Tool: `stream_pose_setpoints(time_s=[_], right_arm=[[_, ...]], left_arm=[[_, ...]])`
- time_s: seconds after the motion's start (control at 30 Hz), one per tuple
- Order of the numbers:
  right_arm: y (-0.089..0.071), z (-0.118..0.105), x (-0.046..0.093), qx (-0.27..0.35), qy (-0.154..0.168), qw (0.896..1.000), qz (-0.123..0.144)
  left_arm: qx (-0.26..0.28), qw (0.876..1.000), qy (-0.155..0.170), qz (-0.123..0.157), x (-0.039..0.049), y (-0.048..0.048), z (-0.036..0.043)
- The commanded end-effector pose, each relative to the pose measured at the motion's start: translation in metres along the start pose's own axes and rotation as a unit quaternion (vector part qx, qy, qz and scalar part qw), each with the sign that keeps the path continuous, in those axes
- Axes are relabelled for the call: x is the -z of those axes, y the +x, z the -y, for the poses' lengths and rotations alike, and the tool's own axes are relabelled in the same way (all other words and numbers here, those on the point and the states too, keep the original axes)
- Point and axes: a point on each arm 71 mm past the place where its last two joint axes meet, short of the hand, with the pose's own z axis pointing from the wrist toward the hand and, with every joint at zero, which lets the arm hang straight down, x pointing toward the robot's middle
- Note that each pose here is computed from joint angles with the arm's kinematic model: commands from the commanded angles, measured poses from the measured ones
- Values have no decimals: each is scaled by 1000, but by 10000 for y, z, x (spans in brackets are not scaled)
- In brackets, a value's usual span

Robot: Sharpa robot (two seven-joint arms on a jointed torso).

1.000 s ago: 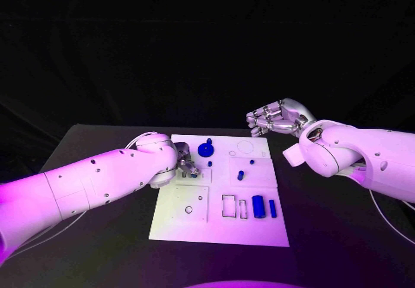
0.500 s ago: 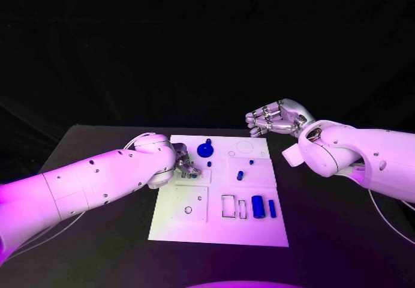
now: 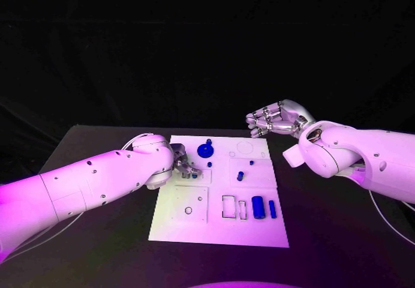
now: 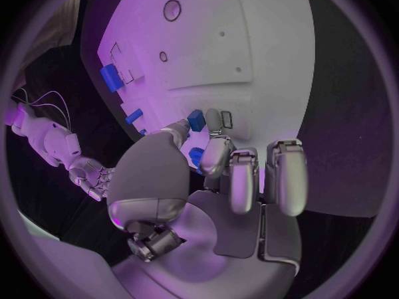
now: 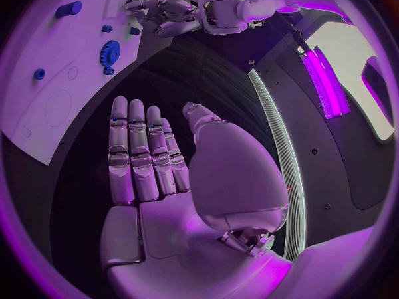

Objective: Assemble the parts on the task board

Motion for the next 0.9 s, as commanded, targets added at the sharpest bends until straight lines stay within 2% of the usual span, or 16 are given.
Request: stream_pose_setpoints(time_s=[0.03, 0.23, 0.33, 0.5, 0.6, 0.7, 0.9], right_arm=[[12, 3, -1, 0, -3, 1000, -8], [5, 20, -6, -1, -1, 1000, -6], [-2, 32, -9, 0, 0, 1000, -5], [-14, 45, -13, 0, 2, 1000, -3], [-16, 49, -14, 0, 2, 1000, -2], [-15, 49, -14, 0, 3, 1000, -3], [-9, 47, -12, 0, 3, 1000, -4]], left_arm=[[31, 999, 3, 9, 11, -5, 5], [76, 997, 12, 11, 48, -26, 5], [95, 995, 18, 5, 89, -74, -5], [97, 995, 16, 1, 136, -243, -66], [92, 996, 8, 2, 144, -374, -131], [91, 996, -1, 7, 135, -482, -203], [77, 997, -21, 20, 86, -620, -312]])
